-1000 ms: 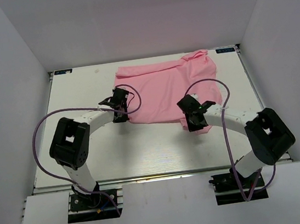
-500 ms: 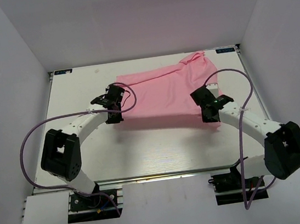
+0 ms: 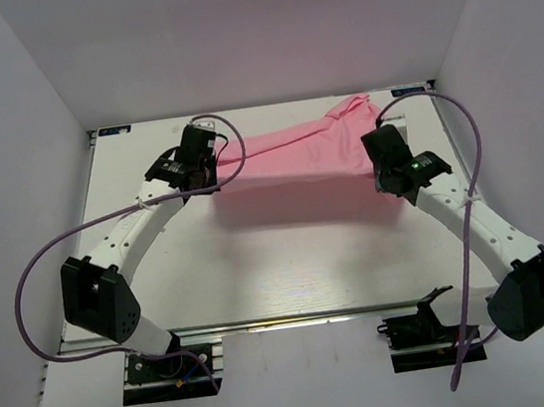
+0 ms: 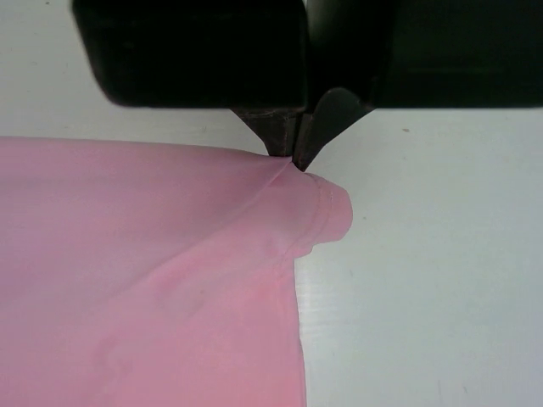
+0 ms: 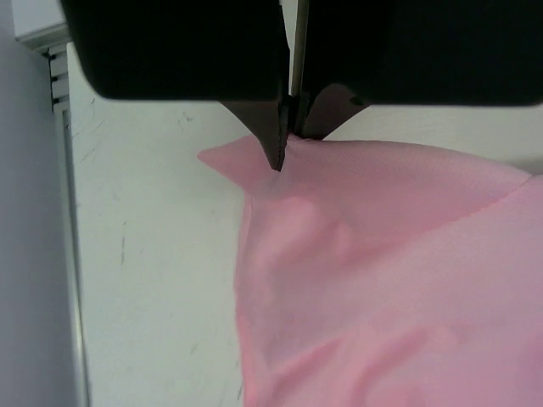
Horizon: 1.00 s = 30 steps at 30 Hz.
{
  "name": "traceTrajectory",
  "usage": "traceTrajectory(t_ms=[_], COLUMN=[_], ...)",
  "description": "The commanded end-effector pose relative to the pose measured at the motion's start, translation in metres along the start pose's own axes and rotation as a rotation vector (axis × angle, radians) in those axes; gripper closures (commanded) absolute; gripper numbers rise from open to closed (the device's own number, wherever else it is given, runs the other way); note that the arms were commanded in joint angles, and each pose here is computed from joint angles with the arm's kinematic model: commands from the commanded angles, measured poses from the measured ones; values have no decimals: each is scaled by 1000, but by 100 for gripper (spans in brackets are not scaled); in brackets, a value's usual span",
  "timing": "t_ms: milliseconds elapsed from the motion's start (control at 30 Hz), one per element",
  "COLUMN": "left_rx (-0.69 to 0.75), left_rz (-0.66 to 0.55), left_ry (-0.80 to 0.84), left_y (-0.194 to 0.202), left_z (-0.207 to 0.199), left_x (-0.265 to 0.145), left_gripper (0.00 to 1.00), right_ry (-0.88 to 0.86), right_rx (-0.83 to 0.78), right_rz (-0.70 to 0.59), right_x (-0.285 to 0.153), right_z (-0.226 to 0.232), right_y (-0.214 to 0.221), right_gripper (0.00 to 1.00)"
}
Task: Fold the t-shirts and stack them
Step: Flatten out the tshirt
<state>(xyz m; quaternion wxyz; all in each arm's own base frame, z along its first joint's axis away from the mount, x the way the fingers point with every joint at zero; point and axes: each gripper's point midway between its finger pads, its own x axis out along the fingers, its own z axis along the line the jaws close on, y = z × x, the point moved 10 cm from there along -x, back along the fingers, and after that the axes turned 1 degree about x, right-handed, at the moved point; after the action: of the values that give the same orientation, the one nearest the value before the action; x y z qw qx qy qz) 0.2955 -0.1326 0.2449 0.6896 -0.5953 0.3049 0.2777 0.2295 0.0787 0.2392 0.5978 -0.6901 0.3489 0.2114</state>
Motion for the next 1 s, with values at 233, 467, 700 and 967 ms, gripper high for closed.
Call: traceTrajectory(t_ms=[233,467,700,967], left_rx=[2,23,49,126], left_rz=[-567,-881,-1090,-1272], left_ry=[59,92,131,275], left_y=[-92,-122,-116,-89], left_z=[29,57,82,95], left_x=[-121,-219,-295,-355], left_gripper=[100,100,100,100], right_ry=[-56,-185,-303,-417], right_rx=[4,-106,-442,-596], right_rz=[-550,-880,-1095,-1386], right_x=[-115,-204,-269,-329], right_z=[-50,-86,-114,-139], right_y=[-115,-145,-137,-106], right_gripper=[100,100,100,100])
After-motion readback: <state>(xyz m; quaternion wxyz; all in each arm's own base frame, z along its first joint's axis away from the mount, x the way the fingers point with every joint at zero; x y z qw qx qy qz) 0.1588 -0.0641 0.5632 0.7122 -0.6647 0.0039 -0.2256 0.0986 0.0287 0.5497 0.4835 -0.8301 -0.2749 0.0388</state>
